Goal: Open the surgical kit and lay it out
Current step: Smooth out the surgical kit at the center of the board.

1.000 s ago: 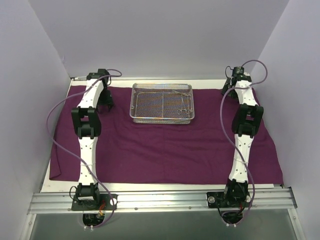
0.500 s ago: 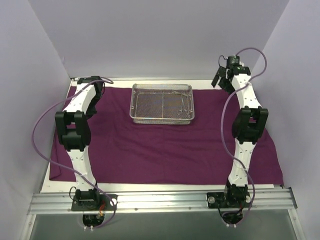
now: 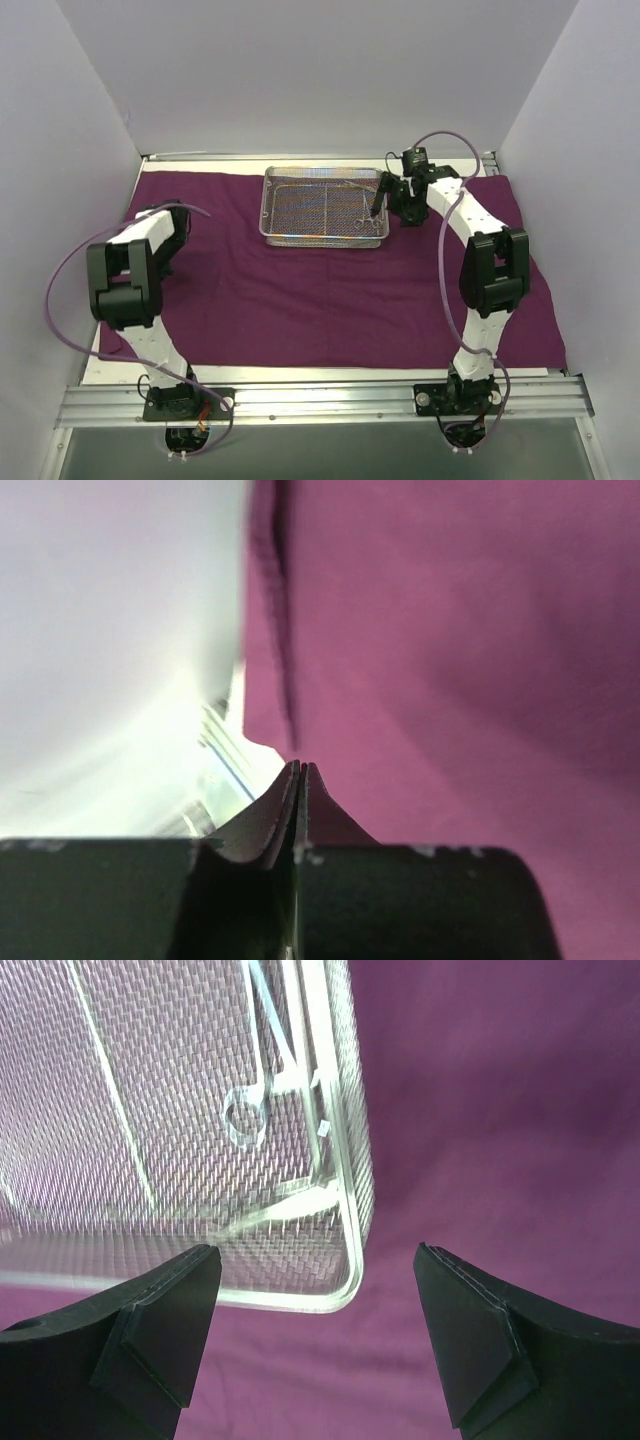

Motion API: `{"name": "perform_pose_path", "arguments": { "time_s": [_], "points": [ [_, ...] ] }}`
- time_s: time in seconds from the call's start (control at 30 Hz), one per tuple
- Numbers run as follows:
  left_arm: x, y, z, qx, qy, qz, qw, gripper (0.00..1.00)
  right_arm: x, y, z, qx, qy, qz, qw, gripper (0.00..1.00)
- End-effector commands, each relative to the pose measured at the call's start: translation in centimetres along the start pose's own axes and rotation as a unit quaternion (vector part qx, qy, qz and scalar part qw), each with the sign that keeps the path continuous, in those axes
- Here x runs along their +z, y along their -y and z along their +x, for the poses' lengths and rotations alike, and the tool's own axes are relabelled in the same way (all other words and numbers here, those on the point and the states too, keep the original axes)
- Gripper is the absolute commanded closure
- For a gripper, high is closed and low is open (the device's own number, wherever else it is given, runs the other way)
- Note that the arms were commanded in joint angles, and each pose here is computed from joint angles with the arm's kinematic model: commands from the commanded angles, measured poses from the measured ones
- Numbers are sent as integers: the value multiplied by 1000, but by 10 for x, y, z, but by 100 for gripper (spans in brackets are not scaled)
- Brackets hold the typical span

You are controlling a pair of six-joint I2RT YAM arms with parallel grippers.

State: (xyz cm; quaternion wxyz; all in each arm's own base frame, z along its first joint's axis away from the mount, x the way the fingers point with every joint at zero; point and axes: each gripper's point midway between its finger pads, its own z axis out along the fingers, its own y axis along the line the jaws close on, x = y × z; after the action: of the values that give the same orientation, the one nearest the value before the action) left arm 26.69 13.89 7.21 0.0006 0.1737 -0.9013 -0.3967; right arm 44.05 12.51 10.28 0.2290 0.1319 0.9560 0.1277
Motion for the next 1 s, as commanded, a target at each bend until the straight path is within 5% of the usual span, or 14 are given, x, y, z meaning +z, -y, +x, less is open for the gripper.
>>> {"name": "perform_pose_path", "arguments": {
  "time_s": [0.0, 0.17, 0.37, 0.57, 0.97],
  "points": [
    [-7, -22, -27, -10, 97, -33, 995, 98, -27, -18, -9, 5, 38, -45, 998, 20],
    [28, -38, -24, -38, 71, -64, 995, 98, -37, -31, -5, -2, 46, -67, 997, 20],
    [61, -32, -16, 10, 50, -84, 995, 98, -50, -39, -5, -12, 62, -75, 995, 20],
    [66, -23, -23, 23, 92, -54, 994, 98, -55, -28, 0, -19, 67, -60, 996, 20],
    [85, -22, -5, 16, 68, -44, 997, 98, -55, -17, 7, -19, 65, -50, 996, 20]
  ]
}}
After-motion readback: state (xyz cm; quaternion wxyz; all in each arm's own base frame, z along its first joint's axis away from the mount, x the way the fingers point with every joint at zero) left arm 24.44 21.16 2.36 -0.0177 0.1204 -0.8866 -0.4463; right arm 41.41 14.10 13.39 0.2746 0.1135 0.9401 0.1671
